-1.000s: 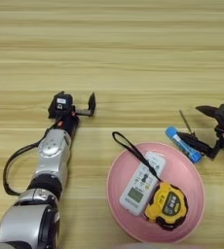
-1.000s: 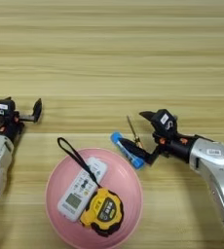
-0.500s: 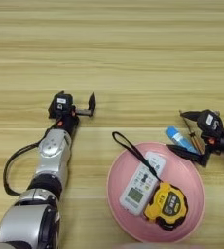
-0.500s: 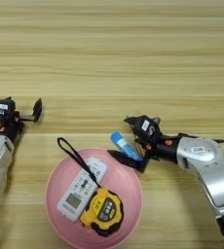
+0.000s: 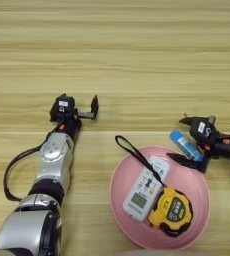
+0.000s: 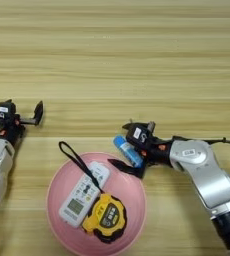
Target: Move the objects on the table
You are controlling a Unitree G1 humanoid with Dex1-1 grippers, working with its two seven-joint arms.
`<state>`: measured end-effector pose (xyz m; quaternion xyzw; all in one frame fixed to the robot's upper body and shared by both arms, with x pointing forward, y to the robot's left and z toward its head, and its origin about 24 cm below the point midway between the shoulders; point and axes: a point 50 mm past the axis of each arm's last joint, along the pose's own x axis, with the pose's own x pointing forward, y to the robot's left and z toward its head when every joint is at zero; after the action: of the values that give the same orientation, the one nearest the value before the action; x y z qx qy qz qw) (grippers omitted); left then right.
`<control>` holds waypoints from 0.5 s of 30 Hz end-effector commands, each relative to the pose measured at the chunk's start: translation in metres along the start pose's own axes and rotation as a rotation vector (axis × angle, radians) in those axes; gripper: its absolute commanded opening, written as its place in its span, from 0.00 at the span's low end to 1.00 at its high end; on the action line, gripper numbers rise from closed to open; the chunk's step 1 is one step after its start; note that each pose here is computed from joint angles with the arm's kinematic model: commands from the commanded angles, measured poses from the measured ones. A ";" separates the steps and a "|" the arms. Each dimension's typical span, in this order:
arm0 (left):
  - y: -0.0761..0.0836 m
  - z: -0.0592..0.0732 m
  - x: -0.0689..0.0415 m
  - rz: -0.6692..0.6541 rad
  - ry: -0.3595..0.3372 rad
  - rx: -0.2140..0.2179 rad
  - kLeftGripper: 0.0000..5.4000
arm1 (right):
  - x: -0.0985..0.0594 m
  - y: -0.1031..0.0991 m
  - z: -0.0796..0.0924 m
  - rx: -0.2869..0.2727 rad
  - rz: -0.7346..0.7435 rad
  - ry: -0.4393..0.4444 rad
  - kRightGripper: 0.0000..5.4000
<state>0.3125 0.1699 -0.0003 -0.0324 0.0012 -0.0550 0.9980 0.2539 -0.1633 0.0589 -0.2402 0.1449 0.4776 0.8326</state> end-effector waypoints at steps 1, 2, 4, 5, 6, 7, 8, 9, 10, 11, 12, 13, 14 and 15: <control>-0.002 0.001 0.001 -0.001 -0.002 -0.002 1.00 | 0.005 -0.008 0.005 -0.015 -0.037 -0.007 1.00; -0.003 0.000 0.001 -0.001 -0.001 -0.003 1.00 | 0.006 -0.009 0.005 -0.014 -0.047 -0.007 1.00; -0.004 0.000 0.001 -0.003 0.001 -0.004 1.00 | 0.009 -0.012 0.006 -0.010 -0.073 -0.007 1.00; -0.004 0.000 0.001 -0.005 0.001 -0.004 1.00 | 0.010 -0.014 0.006 -0.007 -0.084 -0.006 1.00; -0.004 0.000 0.001 -0.006 0.001 -0.003 1.00 | 0.012 -0.015 0.006 -0.003 -0.093 -0.004 1.00; -0.004 0.000 0.001 -0.006 0.001 -0.003 1.00 | 0.013 -0.016 0.005 0.004 -0.102 -0.002 1.00; -0.004 0.000 0.001 -0.005 0.001 -0.003 1.00 | 0.014 -0.018 0.005 0.008 -0.117 0.002 1.00; -0.003 0.000 0.001 -0.004 0.000 -0.003 1.00 | 0.016 -0.020 0.005 0.010 -0.129 0.007 1.00; -0.003 0.000 0.001 -0.003 0.000 -0.003 1.00 | 0.017 -0.022 0.005 0.011 -0.137 0.010 1.00; -0.003 0.000 0.000 -0.003 0.001 -0.004 1.00 | 0.018 -0.023 0.004 0.012 -0.142 0.013 1.00; -0.003 -0.001 0.000 -0.003 0.001 -0.004 1.00 | 0.019 -0.023 0.004 0.010 -0.147 0.017 1.00; -0.003 -0.001 0.000 -0.003 0.001 -0.004 1.00 | 0.020 -0.024 0.004 0.008 -0.153 0.021 1.00; -0.003 -0.001 0.000 -0.004 0.001 -0.004 1.00 | 0.021 -0.026 0.004 0.007 -0.162 0.025 1.00; -0.003 -0.001 0.000 -0.004 0.001 -0.004 1.00 | 0.022 -0.027 0.003 0.005 -0.172 0.027 1.00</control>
<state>0.3124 0.1693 -0.0005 -0.0330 0.0013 -0.0553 0.9979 0.2823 -0.1563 0.0562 -0.2437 0.1386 0.4146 0.8657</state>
